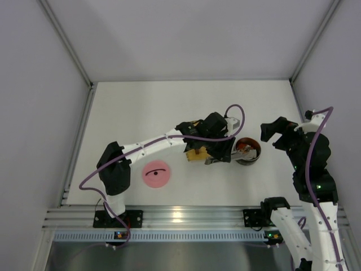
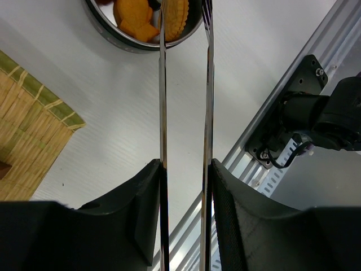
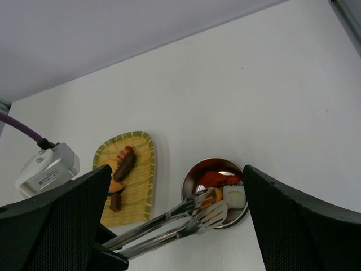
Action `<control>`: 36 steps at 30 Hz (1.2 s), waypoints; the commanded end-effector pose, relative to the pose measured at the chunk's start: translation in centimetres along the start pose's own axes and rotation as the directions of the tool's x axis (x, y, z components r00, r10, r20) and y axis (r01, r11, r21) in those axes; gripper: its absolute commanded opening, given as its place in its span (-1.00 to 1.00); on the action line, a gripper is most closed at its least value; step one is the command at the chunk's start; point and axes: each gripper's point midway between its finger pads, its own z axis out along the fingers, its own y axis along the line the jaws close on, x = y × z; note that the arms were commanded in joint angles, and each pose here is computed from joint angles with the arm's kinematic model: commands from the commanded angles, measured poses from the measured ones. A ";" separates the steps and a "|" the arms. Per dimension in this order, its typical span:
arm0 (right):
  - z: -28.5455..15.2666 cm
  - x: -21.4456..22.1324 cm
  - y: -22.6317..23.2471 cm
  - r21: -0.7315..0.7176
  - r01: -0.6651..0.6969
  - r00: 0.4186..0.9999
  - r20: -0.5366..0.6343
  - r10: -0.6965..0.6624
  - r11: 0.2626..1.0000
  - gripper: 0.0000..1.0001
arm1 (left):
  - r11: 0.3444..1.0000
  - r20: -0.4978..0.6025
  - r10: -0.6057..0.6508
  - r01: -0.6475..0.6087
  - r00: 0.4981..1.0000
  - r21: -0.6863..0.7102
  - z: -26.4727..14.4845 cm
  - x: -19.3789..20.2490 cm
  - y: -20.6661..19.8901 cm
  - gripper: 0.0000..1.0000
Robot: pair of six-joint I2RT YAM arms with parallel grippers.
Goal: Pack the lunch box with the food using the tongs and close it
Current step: Place the fake food in the packing box.
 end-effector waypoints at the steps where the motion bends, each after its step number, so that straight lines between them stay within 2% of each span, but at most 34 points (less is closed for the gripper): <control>1: -0.5 -0.7 -0.3 0.017 0.007 1.000 0.019 -0.007 1.000 0.96 | 1.000 0.046 0.022 -0.022 0.999 -0.015 -0.9 -1.7 -0.2 -0.13; 11: -0.6 -0.6 -0.3 0.015 0.007 1.000 0.018 -0.007 1.000 0.96 | 0.999 0.056 0.029 -0.028 0.998 -0.021 -1.2 -2.0 -0.3 -0.13; 30: -0.6 -0.5 -0.3 0.015 0.005 1.000 0.018 -0.005 1.000 0.97 | 0.989 0.076 0.046 -0.035 0.996 -0.141 -1.3 -3.1 1.6 -0.14; 36: -0.6 -0.5 -0.3 0.014 0.007 1.000 0.018 -0.007 1.000 0.97 | 0.993 0.091 0.061 -0.051 0.994 -0.105 -1.8 -3.5 0.8 -0.14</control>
